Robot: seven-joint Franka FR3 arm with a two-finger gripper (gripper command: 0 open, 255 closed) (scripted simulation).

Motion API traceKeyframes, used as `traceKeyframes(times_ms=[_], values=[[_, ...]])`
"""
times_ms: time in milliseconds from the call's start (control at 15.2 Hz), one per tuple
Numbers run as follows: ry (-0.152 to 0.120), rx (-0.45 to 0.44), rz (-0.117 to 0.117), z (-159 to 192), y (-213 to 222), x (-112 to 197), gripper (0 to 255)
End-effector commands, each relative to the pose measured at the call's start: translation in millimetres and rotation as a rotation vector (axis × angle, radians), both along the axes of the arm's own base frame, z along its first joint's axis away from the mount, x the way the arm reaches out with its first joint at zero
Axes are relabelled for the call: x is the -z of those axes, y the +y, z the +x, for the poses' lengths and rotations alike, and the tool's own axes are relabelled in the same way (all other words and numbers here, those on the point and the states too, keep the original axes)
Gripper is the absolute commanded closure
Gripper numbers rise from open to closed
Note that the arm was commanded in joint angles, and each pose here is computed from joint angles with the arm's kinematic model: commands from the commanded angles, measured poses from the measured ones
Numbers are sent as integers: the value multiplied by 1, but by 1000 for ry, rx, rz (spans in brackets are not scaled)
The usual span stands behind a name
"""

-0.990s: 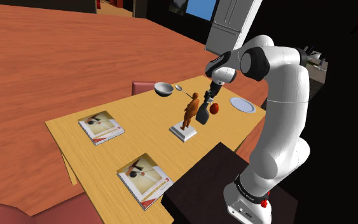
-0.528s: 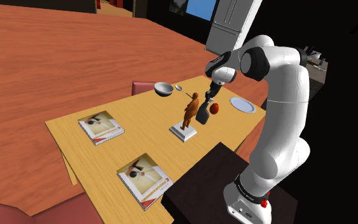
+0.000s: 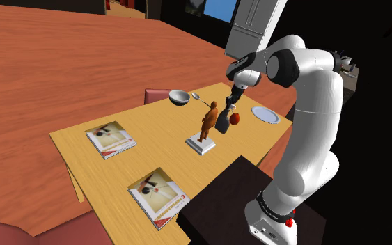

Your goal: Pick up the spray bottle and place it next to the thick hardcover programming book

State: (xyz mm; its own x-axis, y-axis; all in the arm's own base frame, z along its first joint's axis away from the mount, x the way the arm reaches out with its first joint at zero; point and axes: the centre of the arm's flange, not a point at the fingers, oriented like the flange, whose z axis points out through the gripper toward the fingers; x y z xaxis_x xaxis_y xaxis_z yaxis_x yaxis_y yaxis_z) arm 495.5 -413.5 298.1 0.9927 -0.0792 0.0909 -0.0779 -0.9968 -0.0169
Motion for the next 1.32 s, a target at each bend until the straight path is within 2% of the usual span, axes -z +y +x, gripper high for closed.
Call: traceKeyframes(times_ms=[0,1254], values=[[0,0,0,0,-1,-11,255],[0,0,0,0,-1,-111,255]])
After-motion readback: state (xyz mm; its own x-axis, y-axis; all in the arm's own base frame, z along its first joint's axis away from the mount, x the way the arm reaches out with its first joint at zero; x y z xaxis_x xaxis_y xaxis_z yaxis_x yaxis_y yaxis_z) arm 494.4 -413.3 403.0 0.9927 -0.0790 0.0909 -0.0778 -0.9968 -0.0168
